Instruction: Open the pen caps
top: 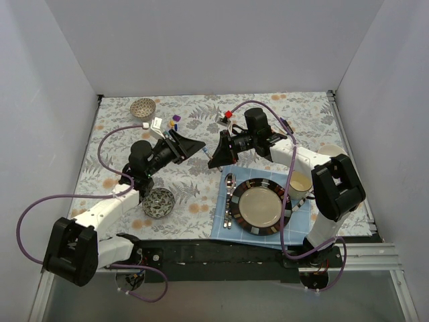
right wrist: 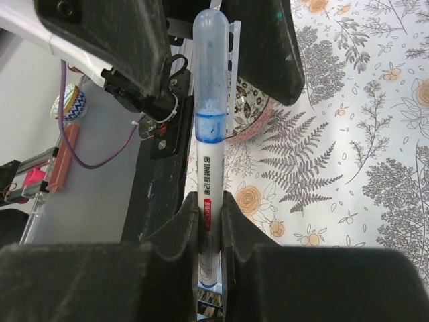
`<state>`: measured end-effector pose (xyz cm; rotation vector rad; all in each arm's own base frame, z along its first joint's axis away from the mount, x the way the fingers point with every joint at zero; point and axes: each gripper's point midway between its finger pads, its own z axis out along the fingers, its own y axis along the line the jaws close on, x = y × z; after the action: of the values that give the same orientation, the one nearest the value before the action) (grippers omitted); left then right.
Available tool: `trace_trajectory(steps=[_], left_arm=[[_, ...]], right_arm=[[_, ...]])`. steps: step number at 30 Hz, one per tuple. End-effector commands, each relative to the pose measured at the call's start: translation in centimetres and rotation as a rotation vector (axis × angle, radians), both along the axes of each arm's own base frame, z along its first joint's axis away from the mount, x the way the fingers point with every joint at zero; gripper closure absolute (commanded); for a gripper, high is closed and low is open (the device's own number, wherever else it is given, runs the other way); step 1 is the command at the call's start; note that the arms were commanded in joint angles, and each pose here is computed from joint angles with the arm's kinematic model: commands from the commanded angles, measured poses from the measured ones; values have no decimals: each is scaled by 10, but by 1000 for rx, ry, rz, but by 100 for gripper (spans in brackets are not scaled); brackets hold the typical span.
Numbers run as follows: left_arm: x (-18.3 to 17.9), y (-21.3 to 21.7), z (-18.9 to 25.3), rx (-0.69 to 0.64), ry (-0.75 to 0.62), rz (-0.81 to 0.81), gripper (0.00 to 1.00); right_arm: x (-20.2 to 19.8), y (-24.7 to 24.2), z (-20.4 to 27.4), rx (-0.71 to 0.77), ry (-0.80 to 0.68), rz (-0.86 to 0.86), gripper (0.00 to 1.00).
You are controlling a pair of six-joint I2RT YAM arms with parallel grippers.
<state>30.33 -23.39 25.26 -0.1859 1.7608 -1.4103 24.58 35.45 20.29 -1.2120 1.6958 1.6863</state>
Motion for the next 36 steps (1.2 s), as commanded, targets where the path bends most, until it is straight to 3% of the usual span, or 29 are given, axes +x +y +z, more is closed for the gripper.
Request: trace_trajectory(steps=[1,7,22,28,34,36], left_arm=[[12,-2,6,36,8,69,40],[15,-10,0,74,31,104,42],[29,-25,4,133,-14,136,60],[28,-28,6,134,-20,124,79],[27,-30,4,139,-17,105,82],[27,-32,5,148,-32,96,97]], right_arm=[[7,3,-4,-19,-5,-34,99],[12,4,-7,-42,5,-70,99],[10,5,-11,-47,35,-66,99],[10,6,-12,-50,43,-68,99],[10,6,-11,-50,42,-71,99],[10,6,-12,-51,45,-71,99]])
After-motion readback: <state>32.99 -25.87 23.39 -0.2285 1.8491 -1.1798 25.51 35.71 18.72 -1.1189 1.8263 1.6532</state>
